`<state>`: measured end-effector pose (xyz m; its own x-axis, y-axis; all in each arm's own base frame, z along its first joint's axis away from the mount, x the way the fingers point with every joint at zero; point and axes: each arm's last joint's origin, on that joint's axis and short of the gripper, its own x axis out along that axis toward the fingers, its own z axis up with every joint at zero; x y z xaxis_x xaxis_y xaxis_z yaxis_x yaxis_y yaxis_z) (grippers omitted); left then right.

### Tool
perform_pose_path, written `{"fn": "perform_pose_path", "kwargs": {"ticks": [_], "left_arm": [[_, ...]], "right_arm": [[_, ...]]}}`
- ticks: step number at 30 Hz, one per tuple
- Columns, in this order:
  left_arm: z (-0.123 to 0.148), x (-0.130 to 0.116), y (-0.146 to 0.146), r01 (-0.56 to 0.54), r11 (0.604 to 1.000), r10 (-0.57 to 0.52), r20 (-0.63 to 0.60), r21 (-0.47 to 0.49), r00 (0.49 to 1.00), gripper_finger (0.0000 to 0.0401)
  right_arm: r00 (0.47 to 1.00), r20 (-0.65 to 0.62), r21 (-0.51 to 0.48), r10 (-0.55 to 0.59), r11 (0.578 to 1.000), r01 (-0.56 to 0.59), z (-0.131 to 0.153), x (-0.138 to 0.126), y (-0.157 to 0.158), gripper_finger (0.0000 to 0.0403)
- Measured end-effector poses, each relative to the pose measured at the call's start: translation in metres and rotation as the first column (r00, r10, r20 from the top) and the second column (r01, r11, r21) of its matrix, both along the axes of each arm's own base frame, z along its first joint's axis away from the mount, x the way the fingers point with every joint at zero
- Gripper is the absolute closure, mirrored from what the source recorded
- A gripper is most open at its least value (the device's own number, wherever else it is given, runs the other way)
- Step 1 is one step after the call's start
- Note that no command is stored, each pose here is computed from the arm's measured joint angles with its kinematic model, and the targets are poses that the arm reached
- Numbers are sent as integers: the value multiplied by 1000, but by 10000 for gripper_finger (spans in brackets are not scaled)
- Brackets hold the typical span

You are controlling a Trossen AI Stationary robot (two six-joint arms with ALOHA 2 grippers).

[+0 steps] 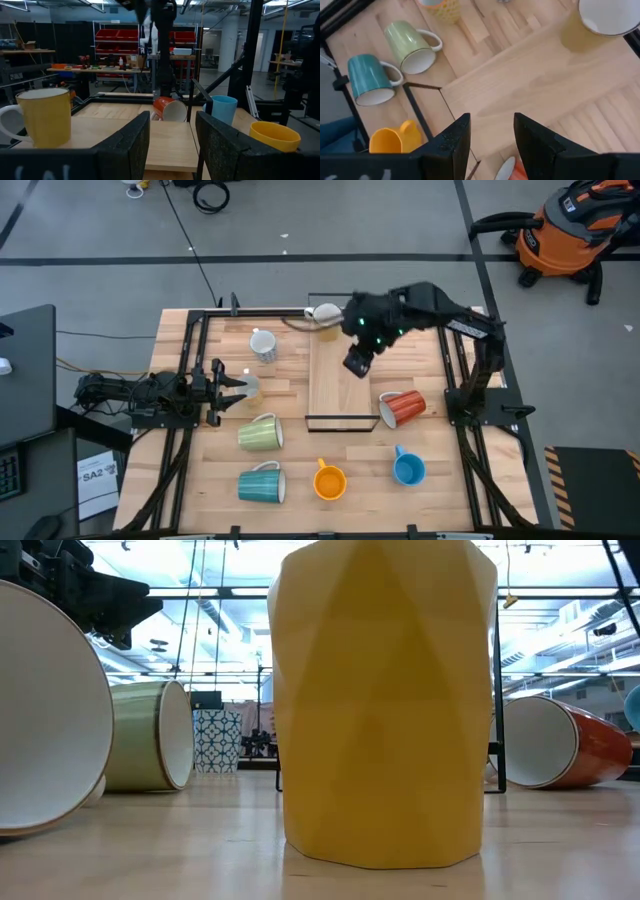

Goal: Place coffee mugs
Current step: Put the orange mug on the shelf

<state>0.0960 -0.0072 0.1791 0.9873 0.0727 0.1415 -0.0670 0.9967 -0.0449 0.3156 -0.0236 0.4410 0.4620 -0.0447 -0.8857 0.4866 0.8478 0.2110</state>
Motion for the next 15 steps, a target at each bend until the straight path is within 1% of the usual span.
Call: {"fn": "perform_pose_path", "kwargs": {"ticks": [4, 7, 10, 15], "left_arm": [[0, 0, 0, 0, 1000, 0, 0, 0, 1000, 234], [0, 0, 0, 0, 1000, 0, 0, 0, 1000, 234], [0, 0, 0, 0, 1000, 0, 0, 0, 1000, 234], [0, 0, 0, 0, 1000, 0, 0, 0, 1000, 234]], "right_arm": [[999, -37, -51, -7, 999, 6, -6, -9, 28, 247], [996, -83, -41, -45, 998, 41, -17, -20, 43, 247], [985, -120, 2, -125, 992, 127, -26, -40, 55, 247], [944, -197, 56, -264, 958, 280, -48, -71, 78, 247]]}}
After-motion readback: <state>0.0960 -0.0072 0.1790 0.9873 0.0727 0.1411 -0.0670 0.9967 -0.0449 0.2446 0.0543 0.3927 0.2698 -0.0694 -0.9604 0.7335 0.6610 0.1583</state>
